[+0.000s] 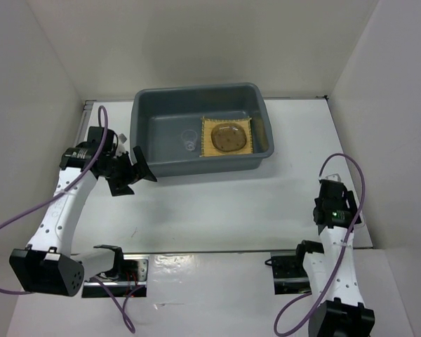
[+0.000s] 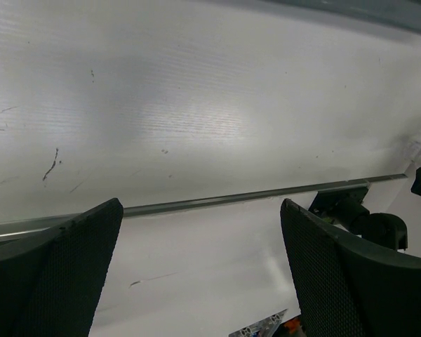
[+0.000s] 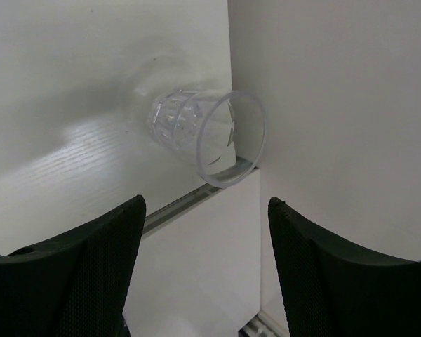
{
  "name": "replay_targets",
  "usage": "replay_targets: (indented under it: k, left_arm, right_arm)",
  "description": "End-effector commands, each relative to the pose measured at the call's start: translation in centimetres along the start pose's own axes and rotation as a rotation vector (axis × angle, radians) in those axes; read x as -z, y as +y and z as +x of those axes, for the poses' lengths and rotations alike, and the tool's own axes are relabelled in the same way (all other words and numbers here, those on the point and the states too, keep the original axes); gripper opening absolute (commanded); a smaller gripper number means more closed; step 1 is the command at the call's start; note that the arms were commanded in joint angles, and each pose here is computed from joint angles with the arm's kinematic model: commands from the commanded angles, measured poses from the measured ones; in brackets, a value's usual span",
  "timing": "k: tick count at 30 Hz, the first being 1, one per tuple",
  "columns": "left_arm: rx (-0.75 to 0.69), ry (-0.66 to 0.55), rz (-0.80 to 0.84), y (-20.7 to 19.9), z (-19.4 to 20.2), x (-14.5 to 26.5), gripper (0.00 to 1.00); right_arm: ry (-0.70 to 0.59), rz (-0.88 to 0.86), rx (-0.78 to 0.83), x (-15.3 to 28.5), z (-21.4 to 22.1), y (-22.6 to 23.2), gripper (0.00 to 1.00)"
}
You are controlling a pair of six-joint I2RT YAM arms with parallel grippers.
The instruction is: Place the mixed dishes into the plastic bin
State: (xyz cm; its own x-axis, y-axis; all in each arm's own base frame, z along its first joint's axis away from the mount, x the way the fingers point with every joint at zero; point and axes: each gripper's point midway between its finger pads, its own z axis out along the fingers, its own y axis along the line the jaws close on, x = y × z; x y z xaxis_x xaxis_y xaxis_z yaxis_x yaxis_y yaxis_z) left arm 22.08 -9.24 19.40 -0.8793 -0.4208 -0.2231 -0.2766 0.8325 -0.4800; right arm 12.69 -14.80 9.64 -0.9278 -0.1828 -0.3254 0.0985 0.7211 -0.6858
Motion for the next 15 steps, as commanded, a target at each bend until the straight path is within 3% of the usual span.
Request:
replay_targets:
  k: [1,15]
  left_arm:
    - [-0.041,-0.004,0.009,-0.5,-0.6,0.7,0.99]
    - [-0.069,0.049,0.037,-0.5,-0.4,-0.7,0.99]
  right_arm:
    - [-0.009,-0.018,-0.021,-0.5,-0.2,0.1,0.75]
    - [0.076,-0.171,0.075,-2.1,1.7,1.9,0.76]
